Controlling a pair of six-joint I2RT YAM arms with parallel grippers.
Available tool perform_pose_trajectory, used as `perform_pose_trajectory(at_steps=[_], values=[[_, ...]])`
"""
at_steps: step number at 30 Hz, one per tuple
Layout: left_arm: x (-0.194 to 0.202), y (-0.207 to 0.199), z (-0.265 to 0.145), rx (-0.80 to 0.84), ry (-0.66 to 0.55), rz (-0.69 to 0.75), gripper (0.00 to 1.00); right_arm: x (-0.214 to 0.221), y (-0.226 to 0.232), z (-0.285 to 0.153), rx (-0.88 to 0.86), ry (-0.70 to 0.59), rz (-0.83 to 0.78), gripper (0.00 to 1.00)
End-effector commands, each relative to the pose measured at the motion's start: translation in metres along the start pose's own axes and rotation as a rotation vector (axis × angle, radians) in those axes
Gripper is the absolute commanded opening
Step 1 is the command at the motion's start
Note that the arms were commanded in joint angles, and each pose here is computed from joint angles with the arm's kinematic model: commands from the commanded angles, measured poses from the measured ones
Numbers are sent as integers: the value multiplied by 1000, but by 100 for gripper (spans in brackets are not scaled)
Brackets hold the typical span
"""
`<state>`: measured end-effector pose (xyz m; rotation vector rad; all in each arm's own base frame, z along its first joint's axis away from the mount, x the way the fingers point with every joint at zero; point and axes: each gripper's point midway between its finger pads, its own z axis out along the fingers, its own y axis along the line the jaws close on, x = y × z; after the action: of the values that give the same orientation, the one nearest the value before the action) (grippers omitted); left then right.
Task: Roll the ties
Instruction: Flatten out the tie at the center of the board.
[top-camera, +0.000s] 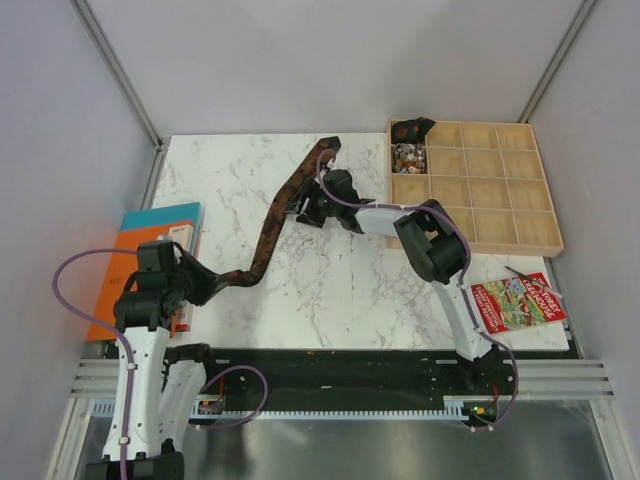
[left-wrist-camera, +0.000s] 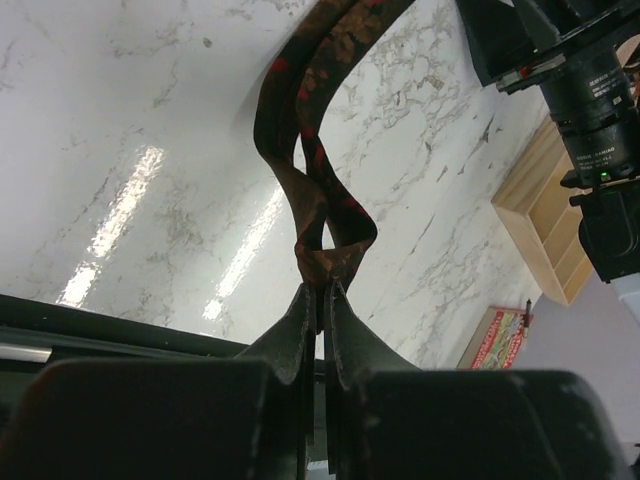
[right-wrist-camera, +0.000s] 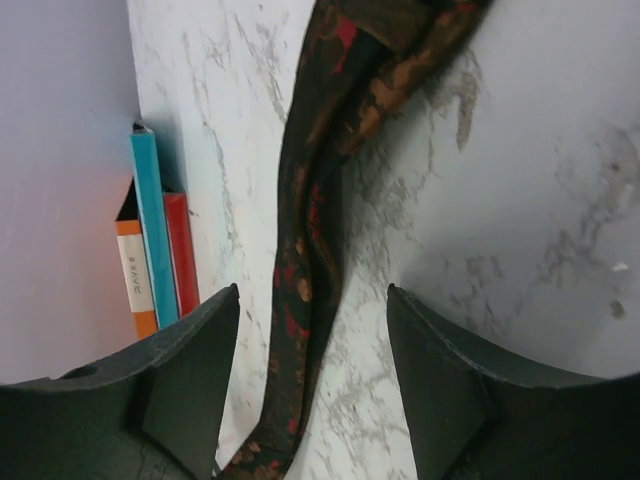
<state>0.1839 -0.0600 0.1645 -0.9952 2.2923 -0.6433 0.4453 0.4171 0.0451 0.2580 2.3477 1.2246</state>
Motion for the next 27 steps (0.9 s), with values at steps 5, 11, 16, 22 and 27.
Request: perform_pose_trajectory(at_steps=[5,11,16,22,27], values=[[-15,4,-11,-43,-67,88,4,-6,-28,48,37,-73,125,61],[-20,5,-12,-52,-75,109,4,-23,-40,70,76,-145,143,34],[-14,8,-2,-31,-45,113,2,-56,-57,53,134,-254,156,13],[3,11,21,30,25,85,2,-119,-89,-6,215,-410,168,8],[18,2,37,125,123,76,2,-158,-95,-54,261,-498,127,7]])
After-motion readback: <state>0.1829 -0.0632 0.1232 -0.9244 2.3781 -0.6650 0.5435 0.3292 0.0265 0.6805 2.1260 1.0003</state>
